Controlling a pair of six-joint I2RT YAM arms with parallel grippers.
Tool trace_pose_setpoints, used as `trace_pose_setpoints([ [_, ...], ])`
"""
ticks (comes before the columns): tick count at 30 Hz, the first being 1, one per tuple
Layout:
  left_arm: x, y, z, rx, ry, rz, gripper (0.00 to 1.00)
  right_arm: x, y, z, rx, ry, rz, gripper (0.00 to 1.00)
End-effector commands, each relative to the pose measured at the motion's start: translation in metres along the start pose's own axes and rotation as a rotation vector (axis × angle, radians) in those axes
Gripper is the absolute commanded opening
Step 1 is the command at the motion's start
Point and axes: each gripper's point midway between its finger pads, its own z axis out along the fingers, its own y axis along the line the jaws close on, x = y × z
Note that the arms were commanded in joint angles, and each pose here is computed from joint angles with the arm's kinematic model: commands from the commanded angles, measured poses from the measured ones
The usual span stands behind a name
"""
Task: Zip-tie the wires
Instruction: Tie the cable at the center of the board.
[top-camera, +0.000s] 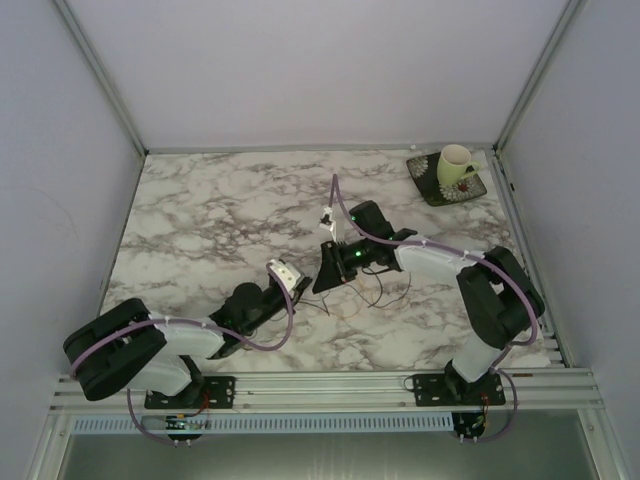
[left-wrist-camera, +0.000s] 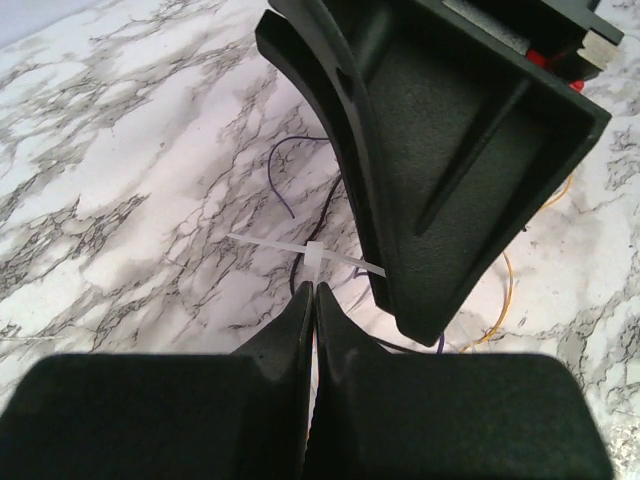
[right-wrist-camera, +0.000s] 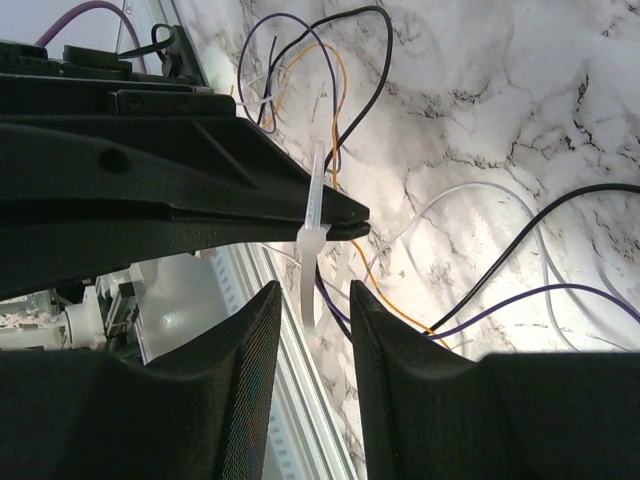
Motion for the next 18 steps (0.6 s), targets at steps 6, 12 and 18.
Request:
trace_pose_setpoints([
  [6, -0.030, 0.008, 0.000, -0.037, -0.099, -0.062, 0.00, -0.011, 0.013, -0.006, -0.023, -0.058, -0.048, 0.34],
  [12, -0.030, 0.008, -0.001, -0.034, -0.104, -0.073, 0.00, -0.017, 0.012, -0.010, -0.008, -0.084, -0.056, 0.34],
  [18, -0.029, 0.010, -0.003, -0.036, -0.108, -0.091, 0.00, -0.023, 0.015, -0.015, -0.015, -0.109, -0.067, 0.34],
])
